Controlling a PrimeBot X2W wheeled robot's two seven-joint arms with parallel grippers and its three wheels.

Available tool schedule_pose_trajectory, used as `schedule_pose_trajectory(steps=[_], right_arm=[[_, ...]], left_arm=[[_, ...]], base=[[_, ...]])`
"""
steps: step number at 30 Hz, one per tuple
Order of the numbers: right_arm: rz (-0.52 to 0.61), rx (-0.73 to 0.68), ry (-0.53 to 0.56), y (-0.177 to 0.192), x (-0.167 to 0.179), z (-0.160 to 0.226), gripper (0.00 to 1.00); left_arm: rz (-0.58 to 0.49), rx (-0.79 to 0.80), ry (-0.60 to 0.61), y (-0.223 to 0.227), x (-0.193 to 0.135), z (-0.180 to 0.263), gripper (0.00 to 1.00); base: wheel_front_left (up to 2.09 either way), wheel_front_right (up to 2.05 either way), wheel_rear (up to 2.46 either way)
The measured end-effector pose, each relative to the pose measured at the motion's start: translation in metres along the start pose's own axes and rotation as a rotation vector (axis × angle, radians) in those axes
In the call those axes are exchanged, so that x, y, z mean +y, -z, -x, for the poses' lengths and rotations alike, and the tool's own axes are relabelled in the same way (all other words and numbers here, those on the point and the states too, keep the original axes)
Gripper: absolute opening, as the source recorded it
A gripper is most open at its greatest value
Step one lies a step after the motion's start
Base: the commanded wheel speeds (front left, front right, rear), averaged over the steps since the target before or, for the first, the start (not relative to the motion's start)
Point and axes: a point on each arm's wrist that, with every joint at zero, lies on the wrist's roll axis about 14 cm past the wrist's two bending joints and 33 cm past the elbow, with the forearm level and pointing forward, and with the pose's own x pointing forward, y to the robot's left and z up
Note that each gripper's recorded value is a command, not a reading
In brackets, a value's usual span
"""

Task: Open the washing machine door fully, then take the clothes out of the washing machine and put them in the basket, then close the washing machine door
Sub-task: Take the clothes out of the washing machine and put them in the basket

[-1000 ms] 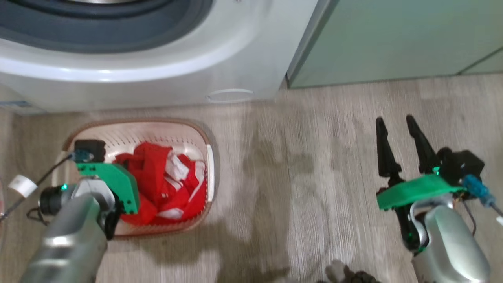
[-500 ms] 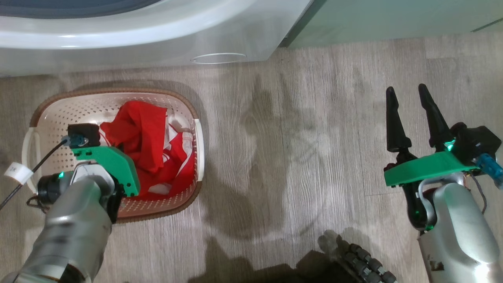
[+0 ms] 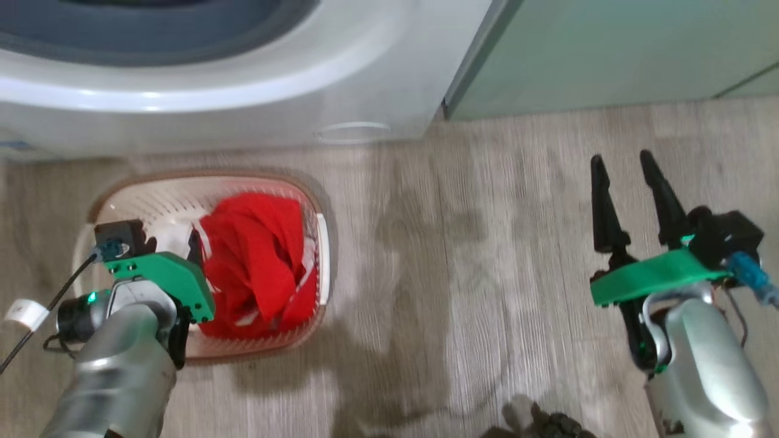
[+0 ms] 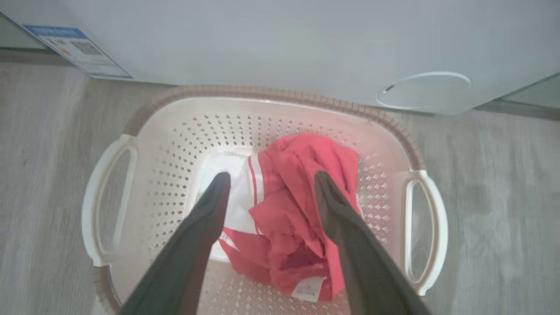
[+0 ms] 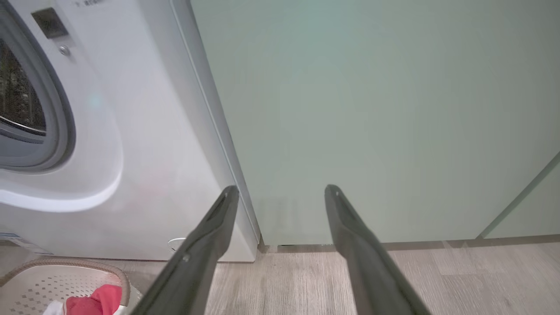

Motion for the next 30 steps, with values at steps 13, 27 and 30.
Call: schedule_pose_trajectory(steps=[13, 27, 30], right_arm=[[-0.014, -0.069, -0.054, -0.031, 0.026, 0.044, 1.00], [-0.048, -0.137, -0.067, -0.048, 0.038, 0.085, 1.00], [-0.056, -0.148, -0.054, -0.050, 0.035, 0.093, 1.00]], left_arm=[[0.052, -0.409, 0.065, -0.103, 0.004, 0.077, 1.00], [0.034, -0.653, 0.014, -0.110, 0.028, 0.165, 1.00], [0.021, -0.683, 0.010, -0.109, 0.029, 0.178, 1.00]], base=[[0.00, 0.00, 0.00], [0.00, 0.00, 0.00], [0.00, 0.00, 0.00]])
